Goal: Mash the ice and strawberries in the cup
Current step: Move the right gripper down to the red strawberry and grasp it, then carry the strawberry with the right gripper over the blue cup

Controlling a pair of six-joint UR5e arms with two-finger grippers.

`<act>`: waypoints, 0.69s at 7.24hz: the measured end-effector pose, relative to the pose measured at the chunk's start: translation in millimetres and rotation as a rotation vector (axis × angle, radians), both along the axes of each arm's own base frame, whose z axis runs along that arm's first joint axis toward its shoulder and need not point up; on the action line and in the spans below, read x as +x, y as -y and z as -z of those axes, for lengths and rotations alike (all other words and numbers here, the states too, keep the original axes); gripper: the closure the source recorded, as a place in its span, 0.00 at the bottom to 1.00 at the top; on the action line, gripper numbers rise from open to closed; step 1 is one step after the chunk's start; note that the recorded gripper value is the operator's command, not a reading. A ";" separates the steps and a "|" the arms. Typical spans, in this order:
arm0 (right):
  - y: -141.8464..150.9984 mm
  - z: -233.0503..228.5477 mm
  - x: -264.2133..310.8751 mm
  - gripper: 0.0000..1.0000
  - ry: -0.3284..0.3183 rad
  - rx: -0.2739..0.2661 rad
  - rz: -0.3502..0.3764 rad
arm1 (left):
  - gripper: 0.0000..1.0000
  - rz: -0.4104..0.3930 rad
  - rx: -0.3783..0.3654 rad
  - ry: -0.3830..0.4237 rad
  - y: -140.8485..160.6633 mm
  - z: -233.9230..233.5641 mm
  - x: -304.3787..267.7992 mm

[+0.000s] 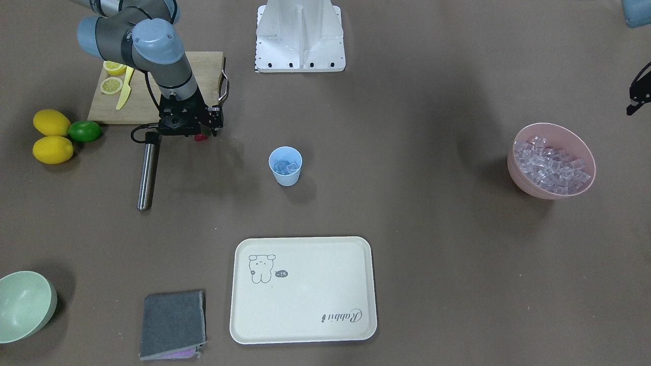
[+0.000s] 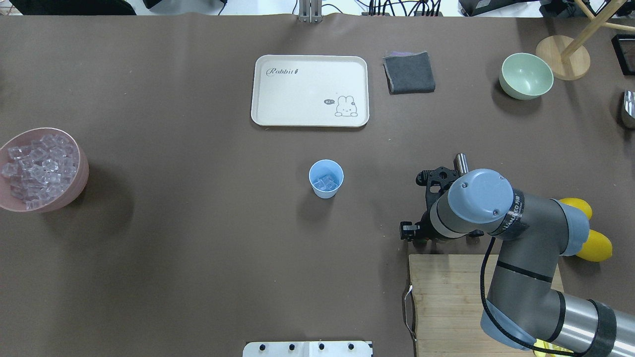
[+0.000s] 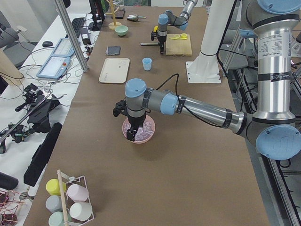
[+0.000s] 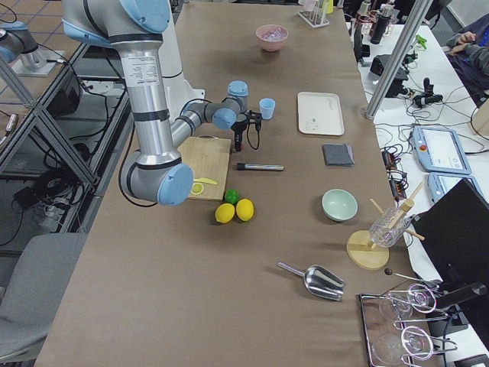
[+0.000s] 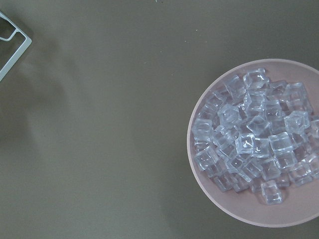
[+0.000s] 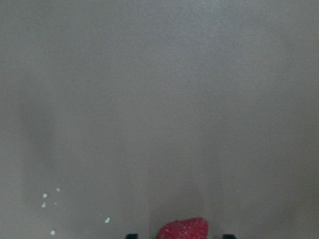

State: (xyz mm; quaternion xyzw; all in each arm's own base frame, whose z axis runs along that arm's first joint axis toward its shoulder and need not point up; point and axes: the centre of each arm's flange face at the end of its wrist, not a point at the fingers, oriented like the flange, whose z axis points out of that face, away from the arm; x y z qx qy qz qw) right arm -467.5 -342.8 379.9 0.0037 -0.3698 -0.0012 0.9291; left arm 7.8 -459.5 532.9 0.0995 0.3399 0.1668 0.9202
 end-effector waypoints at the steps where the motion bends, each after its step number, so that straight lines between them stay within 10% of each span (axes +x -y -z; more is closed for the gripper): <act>1: 0.3 1.6 0.9 1.00 0.004 -0.002 0.001 | 0.01 -0.001 0.000 0.000 0.0 -0.1 0.2; 5: 30.0 59.9 6.1 1.00 0.098 0.041 -0.059 | 0.01 -0.001 0.001 -0.001 0.3 0.4 0.4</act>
